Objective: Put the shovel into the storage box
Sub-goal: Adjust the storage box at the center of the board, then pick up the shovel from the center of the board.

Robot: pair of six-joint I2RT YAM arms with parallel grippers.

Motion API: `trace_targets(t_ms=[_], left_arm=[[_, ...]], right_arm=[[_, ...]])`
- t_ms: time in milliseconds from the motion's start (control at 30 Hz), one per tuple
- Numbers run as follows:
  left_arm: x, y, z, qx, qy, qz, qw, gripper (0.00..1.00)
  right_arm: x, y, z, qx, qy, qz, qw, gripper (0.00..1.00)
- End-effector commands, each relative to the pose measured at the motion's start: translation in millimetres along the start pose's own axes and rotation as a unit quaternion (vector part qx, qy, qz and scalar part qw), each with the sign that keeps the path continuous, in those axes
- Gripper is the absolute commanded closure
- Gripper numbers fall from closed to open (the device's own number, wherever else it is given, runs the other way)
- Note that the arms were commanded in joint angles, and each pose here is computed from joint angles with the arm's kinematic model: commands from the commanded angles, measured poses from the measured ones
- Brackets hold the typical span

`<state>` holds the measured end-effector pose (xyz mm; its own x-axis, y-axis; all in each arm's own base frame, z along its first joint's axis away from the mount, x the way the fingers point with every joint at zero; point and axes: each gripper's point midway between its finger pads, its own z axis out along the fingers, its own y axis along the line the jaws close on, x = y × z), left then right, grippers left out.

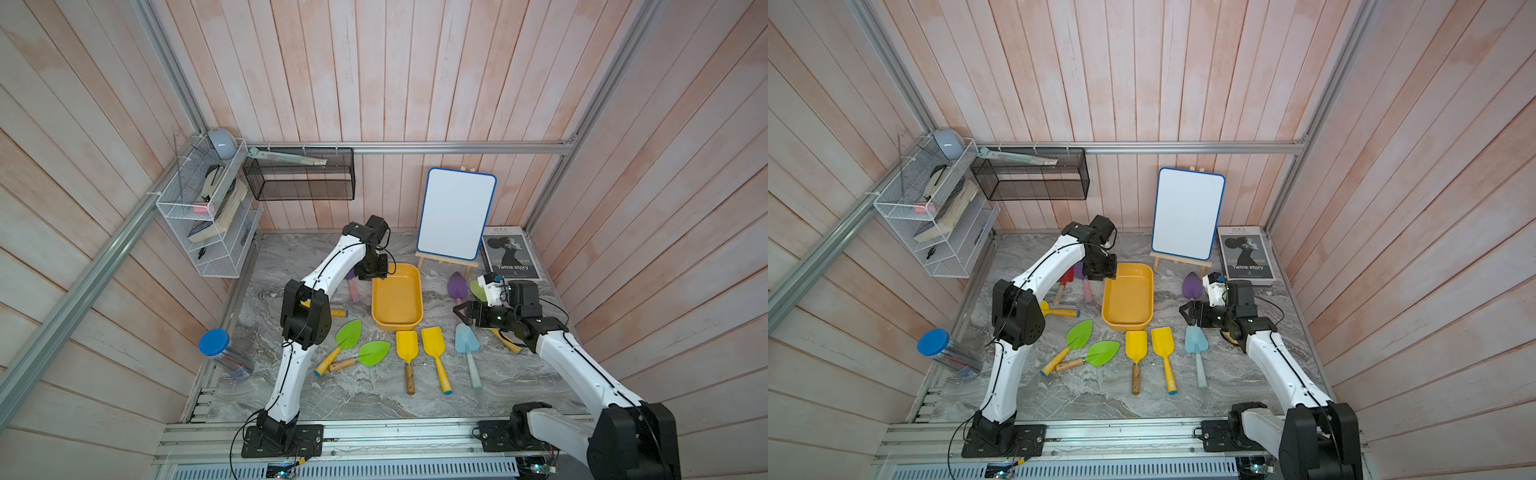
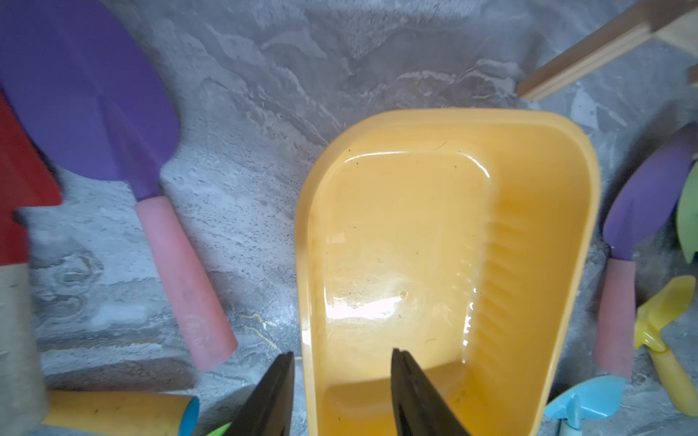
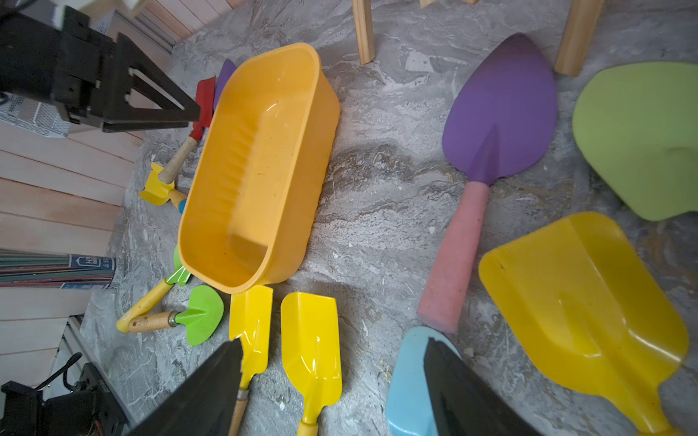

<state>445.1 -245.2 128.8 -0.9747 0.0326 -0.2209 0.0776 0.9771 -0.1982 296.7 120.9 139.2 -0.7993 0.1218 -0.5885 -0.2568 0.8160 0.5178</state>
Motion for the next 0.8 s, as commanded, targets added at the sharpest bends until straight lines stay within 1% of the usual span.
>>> trace_targets(t_ms=[0,67,200,267,367,400,467,533,567,667,767], left_arm=[[-20,-3,-65,-0.001,-0.088,0.011,0.996,0.51],[-22,-3,-90,0.007,-0.125,0.011,0.992,0.49],[-14,-3,-125,0.034,-0.178,0.004,0.983,0.46],[-5,-3,-139,0.054,-0.203,0.0,0.978,0.42],[11,-4,-156,0.094,-0.236,-0.004,0.967,0.42],[17,-6,-162,0.113,-0.248,-0.004,0.962,0.41],[28,-9,-171,0.144,-0.268,-0.002,0.953,0.38],[39,-12,-178,0.174,-0.281,0.005,0.944,0.38],[44,-15,-183,0.188,-0.289,0.01,0.939,0.38],[56,-19,-192,0.218,-0.303,0.023,0.927,0.37],[63,-23,-199,0.239,-0.31,0.038,0.919,0.37]], right_arm=[[-18,-12,-9,0.037,-0.014,0.0,0.999,0.18],[-29,-21,-17,0.06,-0.017,0.007,0.998,0.18],[-53,-38,-34,0.12,-0.028,-0.005,0.992,0.16],[-64,-48,-44,0.159,-0.03,-0.031,0.986,0.14],[-73,-71,-54,0.234,-0.017,-0.104,0.967,0.12],[-75,-78,-56,0.253,-0.007,-0.136,0.958,0.12],[-73,-89,-57,0.269,0.019,-0.193,0.943,0.11],[-69,-101,-60,0.28,0.048,-0.233,0.93,0.11],[-68,-109,-62,0.287,0.063,-0.244,0.924,0.11],[-64,-131,-67,0.29,0.105,-0.253,0.917,0.11],[-49,-146,-59,0.285,0.154,-0.251,0.912,0.12]])
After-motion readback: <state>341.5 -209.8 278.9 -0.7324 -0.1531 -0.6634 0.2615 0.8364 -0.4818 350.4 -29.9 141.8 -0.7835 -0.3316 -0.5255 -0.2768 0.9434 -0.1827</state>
